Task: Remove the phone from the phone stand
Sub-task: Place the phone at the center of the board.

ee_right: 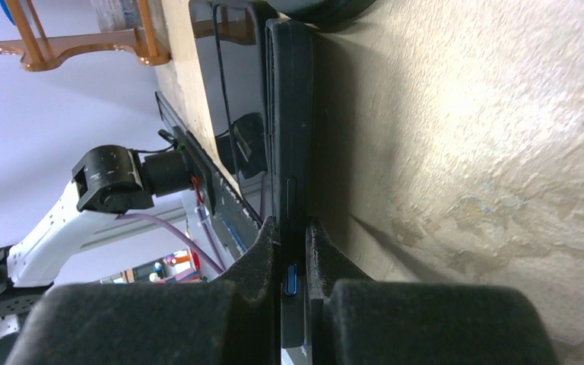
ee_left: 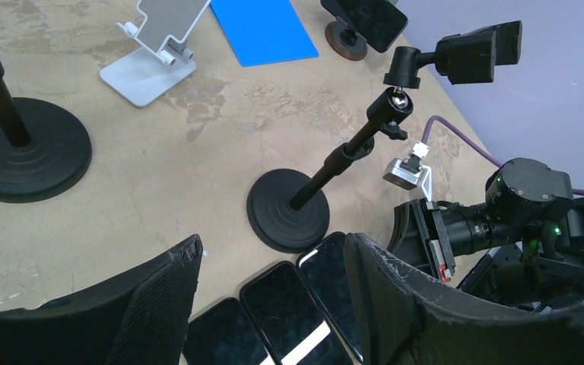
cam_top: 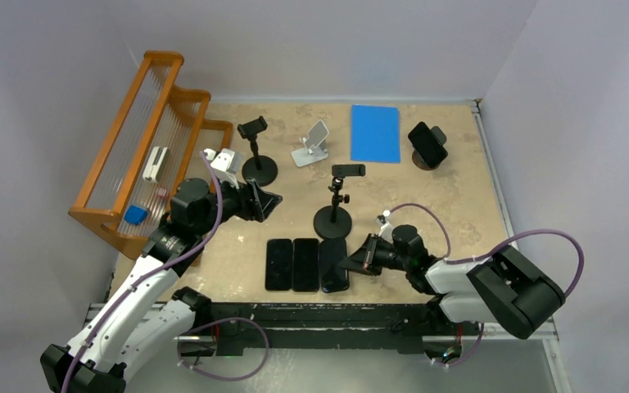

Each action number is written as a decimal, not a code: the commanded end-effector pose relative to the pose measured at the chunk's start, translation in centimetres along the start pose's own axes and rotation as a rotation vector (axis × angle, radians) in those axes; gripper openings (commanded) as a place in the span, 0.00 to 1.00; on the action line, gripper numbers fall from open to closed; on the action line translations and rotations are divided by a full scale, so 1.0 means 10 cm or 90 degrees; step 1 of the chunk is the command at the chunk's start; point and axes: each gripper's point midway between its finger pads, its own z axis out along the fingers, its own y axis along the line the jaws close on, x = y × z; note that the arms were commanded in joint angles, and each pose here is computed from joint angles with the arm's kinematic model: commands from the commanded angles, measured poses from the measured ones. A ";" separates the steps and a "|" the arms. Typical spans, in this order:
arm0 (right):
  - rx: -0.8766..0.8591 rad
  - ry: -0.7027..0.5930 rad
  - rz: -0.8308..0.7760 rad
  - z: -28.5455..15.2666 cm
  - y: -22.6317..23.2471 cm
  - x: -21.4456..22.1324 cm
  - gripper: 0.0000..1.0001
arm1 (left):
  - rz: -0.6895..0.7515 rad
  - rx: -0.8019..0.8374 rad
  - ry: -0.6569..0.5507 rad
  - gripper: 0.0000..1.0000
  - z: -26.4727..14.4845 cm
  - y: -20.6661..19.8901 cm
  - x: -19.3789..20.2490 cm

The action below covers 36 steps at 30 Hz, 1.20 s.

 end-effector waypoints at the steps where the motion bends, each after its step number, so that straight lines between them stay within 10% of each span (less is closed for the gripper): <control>1: -0.018 -0.060 -0.042 0.07 0.14 -0.31 0.00 | 0.018 0.009 -0.016 0.66 -0.01 -0.02 -0.06; 12: 0.006 -0.053 -0.047 0.10 -0.02 -0.29 0.00 | 0.017 0.008 -0.013 0.66 0.00 -0.02 -0.05; 22: 0.047 -0.076 -0.068 0.03 -0.13 -0.32 0.43 | 0.016 0.010 -0.013 0.66 -0.01 -0.02 -0.05; 36: 0.060 -0.093 -0.101 -0.06 -0.13 -0.34 0.48 | 0.015 0.015 -0.010 0.66 0.00 -0.04 -0.04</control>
